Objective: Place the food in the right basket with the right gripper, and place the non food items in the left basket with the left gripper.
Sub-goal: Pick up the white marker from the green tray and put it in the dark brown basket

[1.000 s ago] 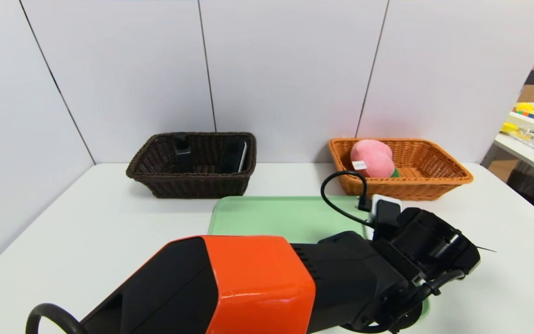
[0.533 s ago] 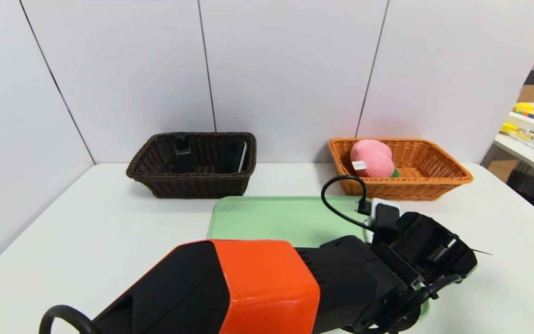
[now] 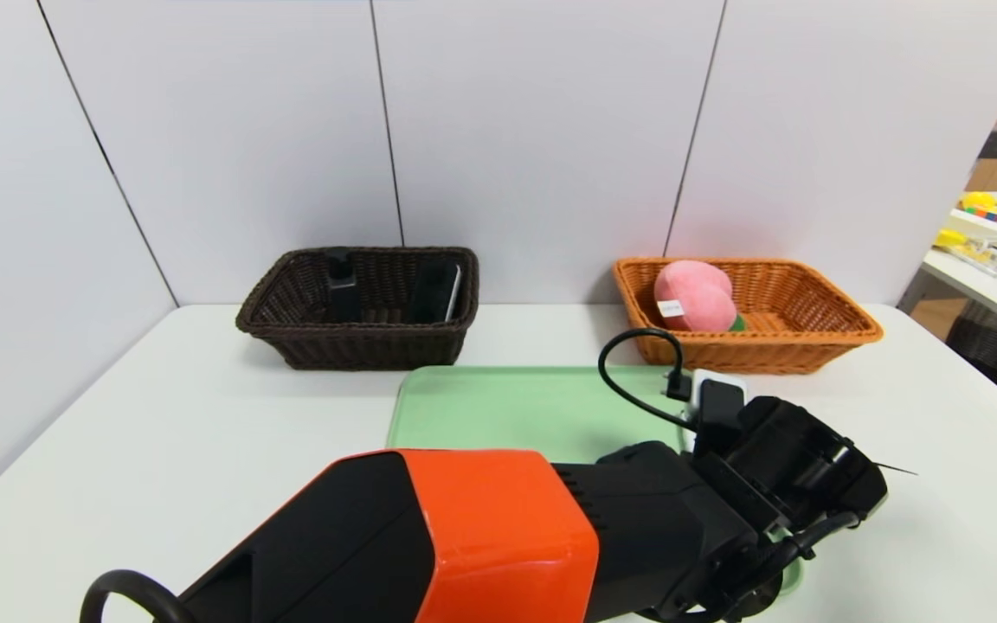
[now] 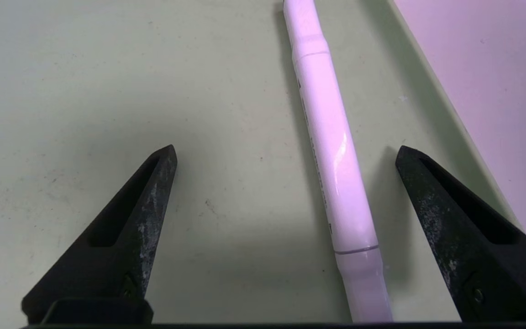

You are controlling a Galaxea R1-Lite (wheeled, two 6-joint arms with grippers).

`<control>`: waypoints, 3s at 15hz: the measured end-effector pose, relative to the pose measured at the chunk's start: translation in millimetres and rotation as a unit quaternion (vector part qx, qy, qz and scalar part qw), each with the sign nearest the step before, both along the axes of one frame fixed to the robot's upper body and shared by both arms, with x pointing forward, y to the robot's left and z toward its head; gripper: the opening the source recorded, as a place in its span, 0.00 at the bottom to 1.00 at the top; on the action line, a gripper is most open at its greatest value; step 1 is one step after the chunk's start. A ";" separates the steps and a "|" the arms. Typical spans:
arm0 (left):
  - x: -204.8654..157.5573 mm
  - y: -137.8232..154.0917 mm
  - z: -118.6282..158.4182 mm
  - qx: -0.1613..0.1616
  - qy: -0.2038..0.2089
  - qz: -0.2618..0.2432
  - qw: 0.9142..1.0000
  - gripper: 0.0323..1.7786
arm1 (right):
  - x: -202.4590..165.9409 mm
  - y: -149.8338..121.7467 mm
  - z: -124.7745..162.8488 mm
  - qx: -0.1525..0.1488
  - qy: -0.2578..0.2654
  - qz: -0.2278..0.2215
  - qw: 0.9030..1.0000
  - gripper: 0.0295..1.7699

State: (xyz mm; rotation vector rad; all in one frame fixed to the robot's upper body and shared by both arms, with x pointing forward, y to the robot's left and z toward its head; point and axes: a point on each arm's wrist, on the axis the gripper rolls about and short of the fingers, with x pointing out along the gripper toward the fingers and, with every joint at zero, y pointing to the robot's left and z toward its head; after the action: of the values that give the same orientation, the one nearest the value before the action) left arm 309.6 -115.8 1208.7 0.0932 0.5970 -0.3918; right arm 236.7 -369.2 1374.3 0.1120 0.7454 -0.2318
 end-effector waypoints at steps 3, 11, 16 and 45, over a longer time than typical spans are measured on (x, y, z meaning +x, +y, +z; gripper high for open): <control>-0.2 -0.7 -2.0 0.001 0.001 0.000 1.000 0.68 | -0.1 0.0 0.8 -0.001 -0.001 0.001 1.000 0.96; 2.0 2.5 1.3 0.001 0.002 0.005 1.000 0.10 | -0.3 0.4 2.7 -0.002 -0.005 0.003 1.000 0.96; 0.8 9.1 18.8 -0.004 0.001 0.006 1.000 0.10 | -0.3 0.4 2.7 -0.002 -0.005 0.002 1.000 0.96; 131.5 296.6 191.6 -0.092 -0.020 0.245 0.965 0.10 | -22.2 9.7 1.1 0.000 -0.014 0.027 1.000 0.96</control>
State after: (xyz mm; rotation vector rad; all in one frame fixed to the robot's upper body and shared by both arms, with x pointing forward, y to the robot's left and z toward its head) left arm 441.1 180.7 1400.3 -0.2225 0.5206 0.0364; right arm 214.5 -359.6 1375.3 0.0952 0.7198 -0.1794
